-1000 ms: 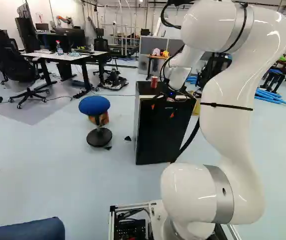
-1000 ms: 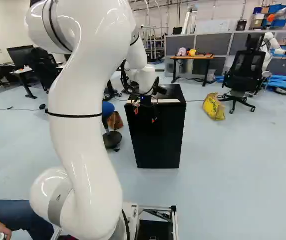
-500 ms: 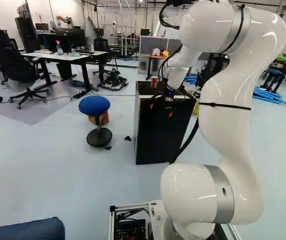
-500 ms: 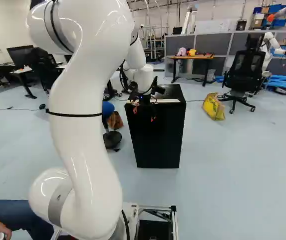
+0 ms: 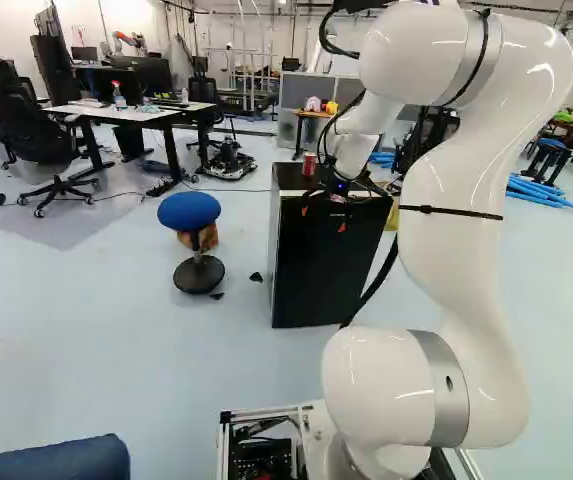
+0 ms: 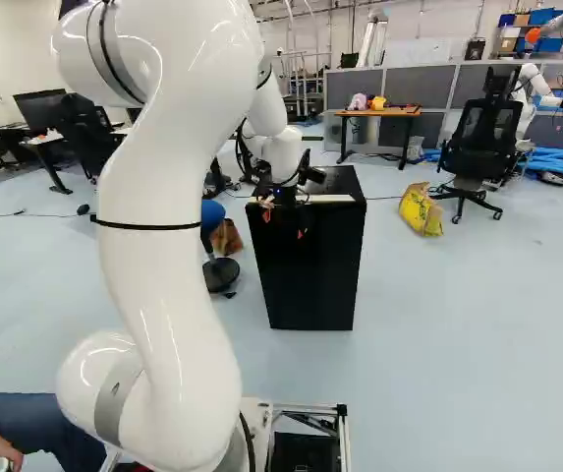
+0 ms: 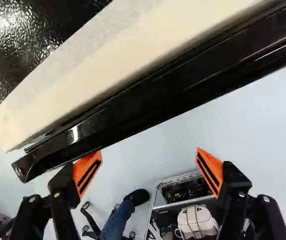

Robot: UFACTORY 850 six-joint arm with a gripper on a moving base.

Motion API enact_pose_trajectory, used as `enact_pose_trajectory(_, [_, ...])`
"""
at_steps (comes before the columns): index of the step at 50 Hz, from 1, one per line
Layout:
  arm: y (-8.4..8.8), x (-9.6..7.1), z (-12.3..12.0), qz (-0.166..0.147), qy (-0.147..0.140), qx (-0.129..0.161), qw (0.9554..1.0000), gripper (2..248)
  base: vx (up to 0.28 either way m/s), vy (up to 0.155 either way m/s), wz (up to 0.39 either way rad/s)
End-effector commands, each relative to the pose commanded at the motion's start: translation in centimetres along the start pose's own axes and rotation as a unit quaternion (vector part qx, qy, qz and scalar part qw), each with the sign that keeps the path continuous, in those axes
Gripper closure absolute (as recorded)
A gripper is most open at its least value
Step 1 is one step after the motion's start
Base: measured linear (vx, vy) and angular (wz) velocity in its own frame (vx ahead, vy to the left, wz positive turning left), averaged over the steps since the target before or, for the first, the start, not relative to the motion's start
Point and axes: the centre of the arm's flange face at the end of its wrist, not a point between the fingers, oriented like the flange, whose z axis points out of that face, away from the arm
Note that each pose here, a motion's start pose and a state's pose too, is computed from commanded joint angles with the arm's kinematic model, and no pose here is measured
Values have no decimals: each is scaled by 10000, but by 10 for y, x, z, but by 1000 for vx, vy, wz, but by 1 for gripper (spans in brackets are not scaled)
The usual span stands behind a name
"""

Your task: Grab a drink from the fridge

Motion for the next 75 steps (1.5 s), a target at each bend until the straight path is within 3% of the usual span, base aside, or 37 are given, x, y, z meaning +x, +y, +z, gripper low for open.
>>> enact_pose_trajectory(34, [1,2,-1,5,232,-4,9997,3,0,0,0])
enact_pose_trajectory(60, [11,-39,-10,26,94,-55,9999,3,0,0,0])
enact_pose_trajectory(75, [16,-60,-16,-133,395,-137,9990,3,0,0,0])
